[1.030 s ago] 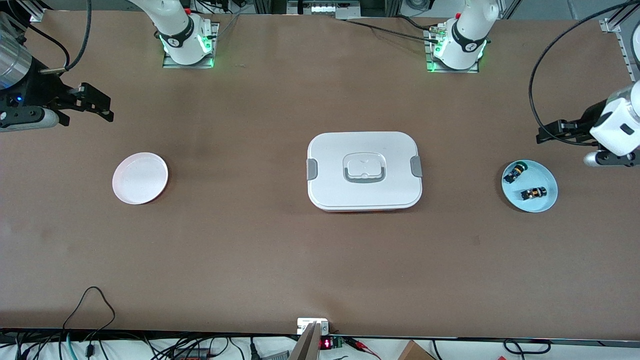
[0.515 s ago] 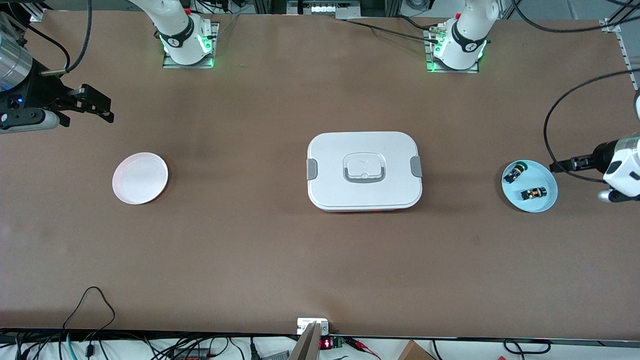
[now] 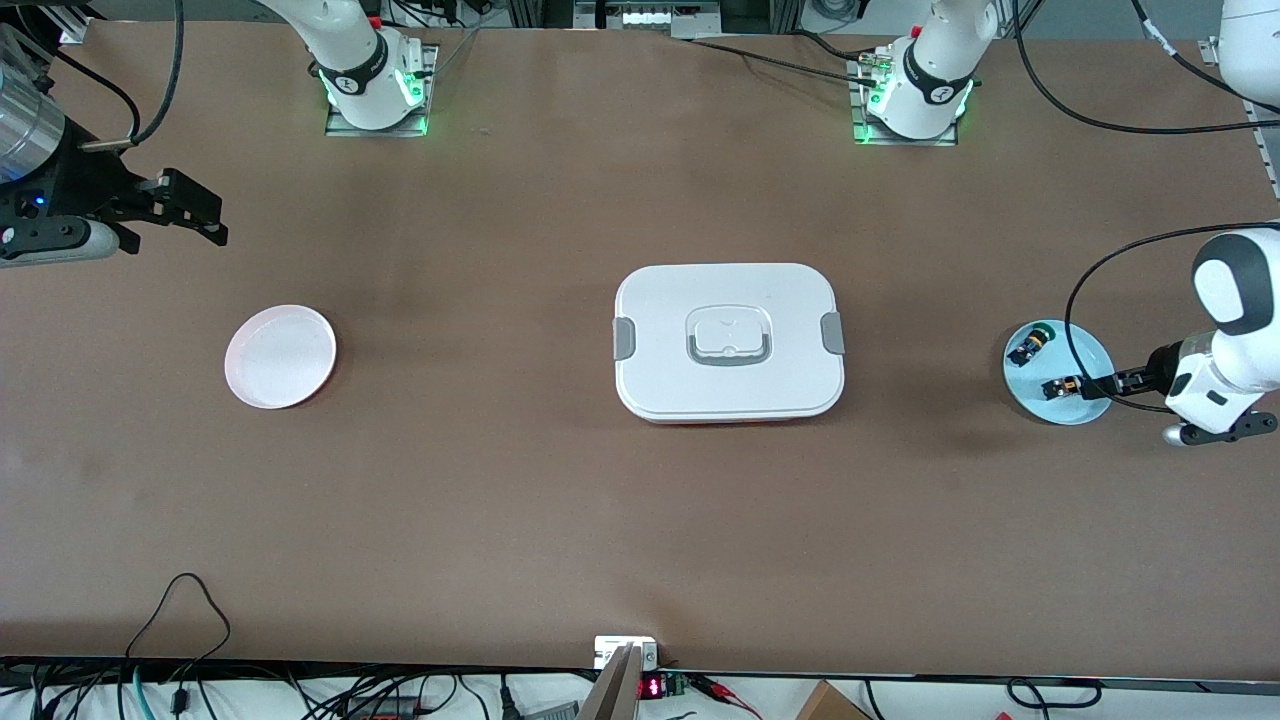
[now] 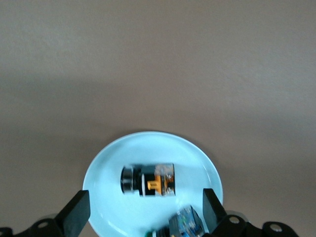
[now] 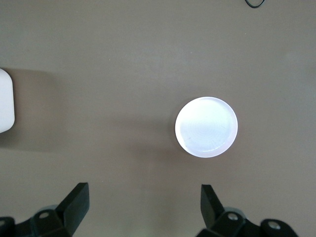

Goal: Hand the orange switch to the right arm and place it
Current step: 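Lower the left gripper over the orange switch in the blue dish, then close the left gripper on the orange switch and lift it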

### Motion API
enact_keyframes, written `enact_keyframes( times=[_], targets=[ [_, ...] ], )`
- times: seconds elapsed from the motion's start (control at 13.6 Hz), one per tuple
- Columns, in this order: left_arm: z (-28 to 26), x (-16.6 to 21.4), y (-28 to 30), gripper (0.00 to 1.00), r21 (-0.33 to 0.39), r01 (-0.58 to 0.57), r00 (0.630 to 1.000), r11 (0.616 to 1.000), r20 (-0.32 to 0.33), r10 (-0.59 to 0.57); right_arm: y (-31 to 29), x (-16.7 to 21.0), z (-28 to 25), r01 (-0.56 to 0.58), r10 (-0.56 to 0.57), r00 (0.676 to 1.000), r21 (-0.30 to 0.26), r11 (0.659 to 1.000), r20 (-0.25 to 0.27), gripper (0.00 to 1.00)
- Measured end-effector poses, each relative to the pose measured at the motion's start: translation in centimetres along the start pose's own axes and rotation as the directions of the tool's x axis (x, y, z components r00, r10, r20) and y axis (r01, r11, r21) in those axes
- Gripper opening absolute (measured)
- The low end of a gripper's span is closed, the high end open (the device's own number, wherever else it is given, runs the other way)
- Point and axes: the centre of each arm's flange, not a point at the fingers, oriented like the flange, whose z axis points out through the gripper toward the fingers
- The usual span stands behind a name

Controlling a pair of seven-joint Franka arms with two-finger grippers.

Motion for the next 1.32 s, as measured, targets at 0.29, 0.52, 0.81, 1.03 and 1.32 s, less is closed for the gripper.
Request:
enact_keyframes(
  times=[0.29, 0.52, 0.81, 1.03, 1.32],
  targets=[
    [4.8, -1.6, -1.1, 1.00, 0.004, -0.023, 0.998, 1.000, -0.052, 0.024, 0.0, 0.0, 0.0, 0.000, 0.000, 1.000, 0.000, 1.000, 0.000, 1.00],
    [5.6, -2.1, -1.1, 1.00, 0.004, -0.029, 0.998, 1.000, -0.051, 0.029, 0.2, 0.0, 0.0, -0.003, 0.003, 1.000, 0.000, 1.000, 0.000, 1.00],
    [6.6, -2.7, -0.5, 1.00, -0.002, -0.036, 0.999, 0.999, -0.039, 0.036, 0.4, 0.0, 0.0, -0.007, 0.007, 1.000, 0.000, 1.000, 0.000, 1.00],
    [7.1, -2.9, -0.4, 1.00, -0.004, -0.037, 0.999, 0.999, -0.029, 0.037, 0.4, 0.0, 0.0, -0.007, 0.007, 1.000, 0.000, 1.000, 0.000, 1.00],
    [8.3, -3.2, -0.5, 0.92, -0.008, -0.036, 0.999, 0.999, -0.010, 0.036, 0.4, 0.0, 0.0, -0.007, 0.007, 1.000, 0.000, 1.000, 0.000, 1.00]
  ],
)
